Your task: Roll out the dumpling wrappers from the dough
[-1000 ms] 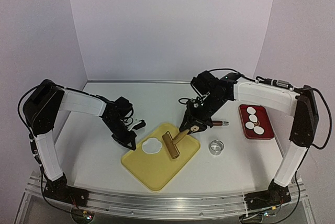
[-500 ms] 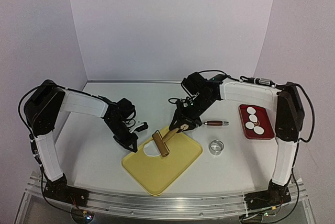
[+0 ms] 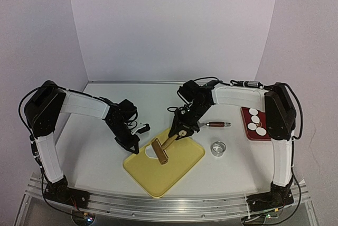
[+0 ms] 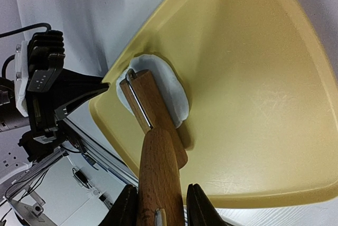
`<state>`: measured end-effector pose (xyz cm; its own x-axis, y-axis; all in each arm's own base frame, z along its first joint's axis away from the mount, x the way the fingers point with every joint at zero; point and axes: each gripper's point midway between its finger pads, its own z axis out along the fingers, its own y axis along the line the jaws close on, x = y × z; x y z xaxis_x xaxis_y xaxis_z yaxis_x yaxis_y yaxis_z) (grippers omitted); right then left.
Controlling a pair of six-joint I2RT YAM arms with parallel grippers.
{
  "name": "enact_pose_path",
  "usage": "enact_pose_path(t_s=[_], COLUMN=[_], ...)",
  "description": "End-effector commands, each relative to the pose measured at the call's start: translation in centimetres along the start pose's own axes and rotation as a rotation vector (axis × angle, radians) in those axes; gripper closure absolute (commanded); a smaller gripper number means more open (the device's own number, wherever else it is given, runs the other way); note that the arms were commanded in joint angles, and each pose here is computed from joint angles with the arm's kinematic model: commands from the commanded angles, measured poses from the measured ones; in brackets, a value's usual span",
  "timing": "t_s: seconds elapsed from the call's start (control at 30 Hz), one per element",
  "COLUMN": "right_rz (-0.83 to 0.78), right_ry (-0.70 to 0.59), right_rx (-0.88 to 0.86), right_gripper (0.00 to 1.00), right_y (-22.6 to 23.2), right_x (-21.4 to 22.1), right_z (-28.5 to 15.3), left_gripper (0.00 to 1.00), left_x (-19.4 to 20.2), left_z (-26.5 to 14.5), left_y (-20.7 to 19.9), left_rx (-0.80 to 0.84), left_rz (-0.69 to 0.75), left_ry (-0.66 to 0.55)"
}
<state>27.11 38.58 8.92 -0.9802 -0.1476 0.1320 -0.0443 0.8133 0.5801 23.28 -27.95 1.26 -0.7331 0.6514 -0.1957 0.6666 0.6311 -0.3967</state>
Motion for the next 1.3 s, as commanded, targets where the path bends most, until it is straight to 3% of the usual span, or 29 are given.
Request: enact_pose_path(t_s=[0.0, 0.33, 0.57, 0.7, 1.0, 1.27], right_rz=[0.036, 0.041, 0.068, 0.089, 0.074, 0.082], right_ry=[0.042, 0.114, 0.079, 0.075, 0.151, 0.158], right_rx=[0.136, 0.302, 0.426, 0.442, 0.461, 0.532], right_gripper=[1.00, 1.00, 1.00, 1.00, 1.00, 1.00], right_y=[-2.3, -4.6, -7.2, -8.0, -7.0, -8.9], right_x=[0.4, 1.8, 2.1, 2.2, 3.6, 4.5], right_z=[2.3, 5.7, 3.0, 2.5, 7.0, 5.9], left_gripper=[1.00, 1.00, 1.00, 1.00, 1.00, 1.00], left_x=[-1.0, -1.0, -1.0, -0.9, -0.9, -0.9], left_z=[-0.5, -0.5, -0.5, -0.5, -0.6, -0.4], left_y=[-1.7, -1.6, -1.6, -1.5, -1.5, -1.4], left_rx=[0.055, 0.053, 0.048, 0.046, 0.046, 0.044], left_rz=[0.052, 0.051, 0.050, 0.050, 0.050, 0.048], left_ry=[-0.023, -0.020, -0.021, -0.021, -0.022, -0.018])
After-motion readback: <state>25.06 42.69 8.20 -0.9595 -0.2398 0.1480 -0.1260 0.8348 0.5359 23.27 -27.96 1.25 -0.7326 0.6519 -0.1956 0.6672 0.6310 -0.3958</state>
